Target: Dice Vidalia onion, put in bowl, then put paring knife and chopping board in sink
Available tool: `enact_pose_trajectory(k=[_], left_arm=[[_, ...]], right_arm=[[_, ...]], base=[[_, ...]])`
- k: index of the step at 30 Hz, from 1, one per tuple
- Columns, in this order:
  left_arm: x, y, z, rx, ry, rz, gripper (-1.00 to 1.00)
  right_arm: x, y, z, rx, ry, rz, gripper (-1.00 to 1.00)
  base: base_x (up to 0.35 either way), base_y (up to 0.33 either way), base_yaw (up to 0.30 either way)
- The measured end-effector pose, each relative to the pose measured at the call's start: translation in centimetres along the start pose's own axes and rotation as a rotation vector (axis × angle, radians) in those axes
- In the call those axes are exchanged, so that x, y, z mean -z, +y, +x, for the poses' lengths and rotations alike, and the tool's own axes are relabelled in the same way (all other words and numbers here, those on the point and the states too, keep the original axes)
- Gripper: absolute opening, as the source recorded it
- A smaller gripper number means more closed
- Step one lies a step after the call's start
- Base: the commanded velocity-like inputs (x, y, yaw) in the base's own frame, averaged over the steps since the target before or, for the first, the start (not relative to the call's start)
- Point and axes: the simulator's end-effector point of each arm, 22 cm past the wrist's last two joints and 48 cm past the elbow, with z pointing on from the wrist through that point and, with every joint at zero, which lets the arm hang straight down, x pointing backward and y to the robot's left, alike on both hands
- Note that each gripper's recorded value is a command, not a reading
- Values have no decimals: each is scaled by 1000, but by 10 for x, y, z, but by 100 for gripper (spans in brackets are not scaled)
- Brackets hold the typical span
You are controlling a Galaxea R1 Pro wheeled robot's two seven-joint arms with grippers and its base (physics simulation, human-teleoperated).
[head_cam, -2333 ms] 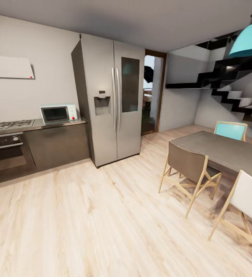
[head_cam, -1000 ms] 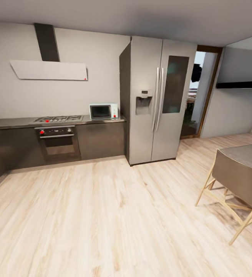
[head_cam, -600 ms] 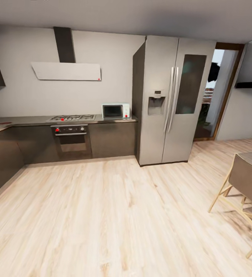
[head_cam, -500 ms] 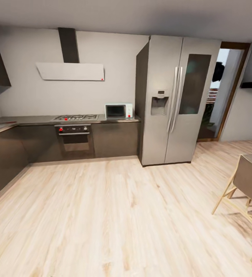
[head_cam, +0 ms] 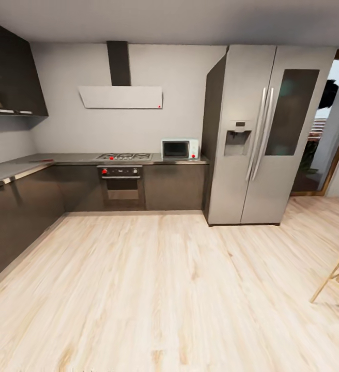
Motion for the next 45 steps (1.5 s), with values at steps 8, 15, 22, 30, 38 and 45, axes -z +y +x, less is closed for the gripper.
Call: enact_pose_trajectory(k=[8, 15, 22, 30, 38, 45], left_arm=[[0, -1, 0, 0, 0, 1, 100], [0, -1, 0, 0, 0, 1, 100], [0, -1, 1, 0, 2, 1, 100], [0, -1, 1, 0, 1, 1, 100], [0, -1, 1, 0, 2, 2, 100], [0, -1, 1, 1, 1, 2, 100]], right_arm=[[0, -2, 0, -1, 0, 4, 100], [0, -2, 0, -1, -1, 4, 100], [0, -1, -1, 0, -4, 2, 100], [0, -1, -1, 0, -5, 2, 100], [0, -1, -1, 0, -5, 2, 100], [0, -1, -1, 0, -4, 2, 100]], base=[[0, 0, 251], [0, 0, 251], [0, 0, 251], [0, 0, 251], [0, 0, 251], [0, 0, 251]])
